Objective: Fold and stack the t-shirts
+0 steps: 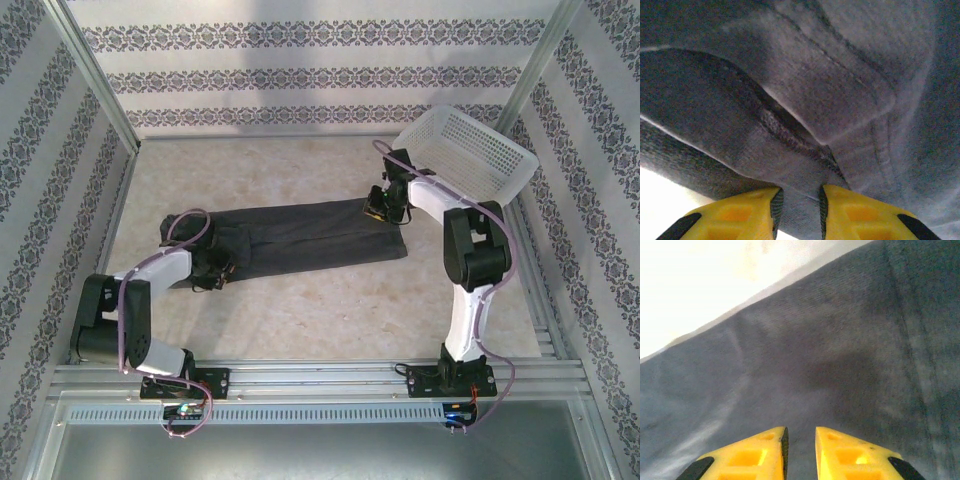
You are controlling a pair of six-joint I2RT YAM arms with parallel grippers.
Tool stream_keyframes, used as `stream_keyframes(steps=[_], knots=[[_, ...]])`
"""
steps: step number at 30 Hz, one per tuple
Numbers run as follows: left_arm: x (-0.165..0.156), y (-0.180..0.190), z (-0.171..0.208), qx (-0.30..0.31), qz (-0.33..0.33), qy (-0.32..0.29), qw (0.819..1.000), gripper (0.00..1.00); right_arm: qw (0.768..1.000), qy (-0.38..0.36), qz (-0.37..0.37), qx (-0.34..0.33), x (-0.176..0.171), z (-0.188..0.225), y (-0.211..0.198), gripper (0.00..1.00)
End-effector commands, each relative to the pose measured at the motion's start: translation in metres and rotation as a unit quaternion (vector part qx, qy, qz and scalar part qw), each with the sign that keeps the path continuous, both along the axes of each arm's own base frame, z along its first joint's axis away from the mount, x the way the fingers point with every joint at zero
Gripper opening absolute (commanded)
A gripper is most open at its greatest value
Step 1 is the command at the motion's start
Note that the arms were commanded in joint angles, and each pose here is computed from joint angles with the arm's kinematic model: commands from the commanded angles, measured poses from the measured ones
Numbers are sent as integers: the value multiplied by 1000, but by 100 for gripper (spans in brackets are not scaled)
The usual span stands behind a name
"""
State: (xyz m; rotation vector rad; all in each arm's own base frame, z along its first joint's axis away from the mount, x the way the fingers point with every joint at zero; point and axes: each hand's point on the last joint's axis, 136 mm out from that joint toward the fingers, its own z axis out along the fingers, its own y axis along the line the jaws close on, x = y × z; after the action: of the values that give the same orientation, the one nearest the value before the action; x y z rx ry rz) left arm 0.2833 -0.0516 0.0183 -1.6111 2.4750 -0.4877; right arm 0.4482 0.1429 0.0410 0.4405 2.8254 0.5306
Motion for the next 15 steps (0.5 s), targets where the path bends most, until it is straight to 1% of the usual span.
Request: stream_keyframes(steps=[1,4,6,8,11,15], knots=[[15,7,-10,1,52,5,999,31,993,82,24,-80,-27,-28,-20,23],[23,19,-21,6,59,23,998,31,985,115,50,-118,-45,-31,-18,23],[35,29,-24,15,58,25,998,31,976,134,51,-166,-60,-27,-24,23],[56,41,-23,26,51,23,998,31,971,150,42,-179,-77,-28,-28,23],[99,50,-20,32,25,7,999,31,967,182,19,-175,-114,-35,-36,23],[168,36,-15,10,-28,-32,999,31,966,196,7,-167,-165,-37,-35,23]])
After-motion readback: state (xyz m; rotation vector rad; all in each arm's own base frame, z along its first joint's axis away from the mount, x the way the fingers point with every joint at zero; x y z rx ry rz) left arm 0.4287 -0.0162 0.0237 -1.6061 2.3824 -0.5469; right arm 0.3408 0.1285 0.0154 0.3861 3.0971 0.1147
